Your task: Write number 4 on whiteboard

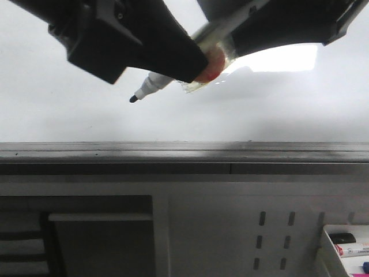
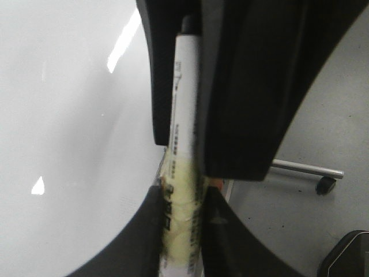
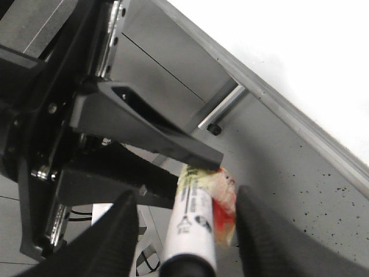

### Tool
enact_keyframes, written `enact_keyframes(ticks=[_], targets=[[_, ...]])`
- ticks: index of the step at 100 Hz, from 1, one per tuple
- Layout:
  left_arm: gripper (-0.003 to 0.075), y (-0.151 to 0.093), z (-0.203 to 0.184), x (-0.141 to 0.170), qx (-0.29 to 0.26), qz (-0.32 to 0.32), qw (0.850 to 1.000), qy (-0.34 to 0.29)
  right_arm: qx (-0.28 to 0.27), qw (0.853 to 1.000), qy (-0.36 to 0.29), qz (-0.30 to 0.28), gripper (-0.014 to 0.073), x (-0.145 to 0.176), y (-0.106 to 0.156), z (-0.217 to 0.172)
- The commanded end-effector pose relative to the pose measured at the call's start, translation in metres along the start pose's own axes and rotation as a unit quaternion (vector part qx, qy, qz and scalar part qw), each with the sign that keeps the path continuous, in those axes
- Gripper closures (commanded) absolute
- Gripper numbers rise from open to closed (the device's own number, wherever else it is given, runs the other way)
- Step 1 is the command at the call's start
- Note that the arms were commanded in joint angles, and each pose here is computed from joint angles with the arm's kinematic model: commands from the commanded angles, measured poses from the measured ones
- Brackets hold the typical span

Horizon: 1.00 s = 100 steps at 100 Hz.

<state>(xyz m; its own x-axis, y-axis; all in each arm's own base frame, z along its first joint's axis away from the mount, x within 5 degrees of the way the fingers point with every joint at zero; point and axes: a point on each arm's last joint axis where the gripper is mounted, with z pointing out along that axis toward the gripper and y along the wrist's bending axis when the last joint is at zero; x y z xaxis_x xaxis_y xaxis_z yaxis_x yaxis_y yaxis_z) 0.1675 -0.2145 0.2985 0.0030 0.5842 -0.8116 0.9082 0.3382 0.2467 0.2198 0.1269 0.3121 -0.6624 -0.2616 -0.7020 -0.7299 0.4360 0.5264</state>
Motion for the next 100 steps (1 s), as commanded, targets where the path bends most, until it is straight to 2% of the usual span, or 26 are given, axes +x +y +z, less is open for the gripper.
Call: enact_keyframes(ticks=[1,7,25,41,48,55,62,67,75,81,100], targets=[[0.0741,0.006,-0.010,-0.018,-0.029,0.002,0.999,-0.043,-0.018,0.999,-0.032,-0.017,0.0343,-0.012,0.012,-0.007],[0.0741,0.006,-0.010,-0.018,-0.029,0.005,0.999,-0.042,-0.020,0.999,-0.031,-0.020,0.0406,-0.012,0.013,-0.007],[0.0740,0.006,-0.010,-0.018,-0.029,0.004,0.999,-0.042,-0.034,0.998,-0.042,-0.031,0.0668,-0.014,0.015,-0.007],[0.0736,0.006,-0.010,-0.018,-0.030,0.007,0.999,-0.042,-0.053,0.997,-0.034,-0.047,0.0665,-0.012,0.019,-0.007],[0.0697,0.006,-0.011,-0.018,-0.031,0.008,0.999,-0.044,-0.050,0.997,-0.036,-0.047,0.0655,-0.012,0.018,-0.007],[0.0602,0.006,-0.011,-0.018,-0.031,0.008,0.999,-0.044,-0.043,0.997,-0.040,-0.047,0.0655,-0.013,0.017,-0.007],[0.0462,0.007,-0.013,-0.019,-0.032,-0.003,0.998,-0.047,-0.037,0.997,-0.043,-0.046,0.0655,-0.014,0.016,-0.007],[0.0330,0.008,-0.015,-0.019,-0.035,-0.008,0.998,-0.049,-0.034,0.997,-0.044,-0.047,0.0655,-0.014,0.015,-0.007],[0.0187,0.014,-0.023,-0.020,-0.047,-0.023,0.997,-0.059,-0.025,0.998,-0.042,-0.048,0.0655,-0.013,0.013,-0.007],[0.0164,0.019,-0.031,-0.020,-0.059,-0.035,0.995,-0.067,-0.017,0.998,-0.045,-0.045,0.0655,-0.011,0.012,-0.006],[0.0209,0.047,-0.069,-0.015,-0.127,-0.114,0.980,-0.105,0.041,0.995,-0.078,-0.047,0.0655,-0.001,0.010,-0.011]])
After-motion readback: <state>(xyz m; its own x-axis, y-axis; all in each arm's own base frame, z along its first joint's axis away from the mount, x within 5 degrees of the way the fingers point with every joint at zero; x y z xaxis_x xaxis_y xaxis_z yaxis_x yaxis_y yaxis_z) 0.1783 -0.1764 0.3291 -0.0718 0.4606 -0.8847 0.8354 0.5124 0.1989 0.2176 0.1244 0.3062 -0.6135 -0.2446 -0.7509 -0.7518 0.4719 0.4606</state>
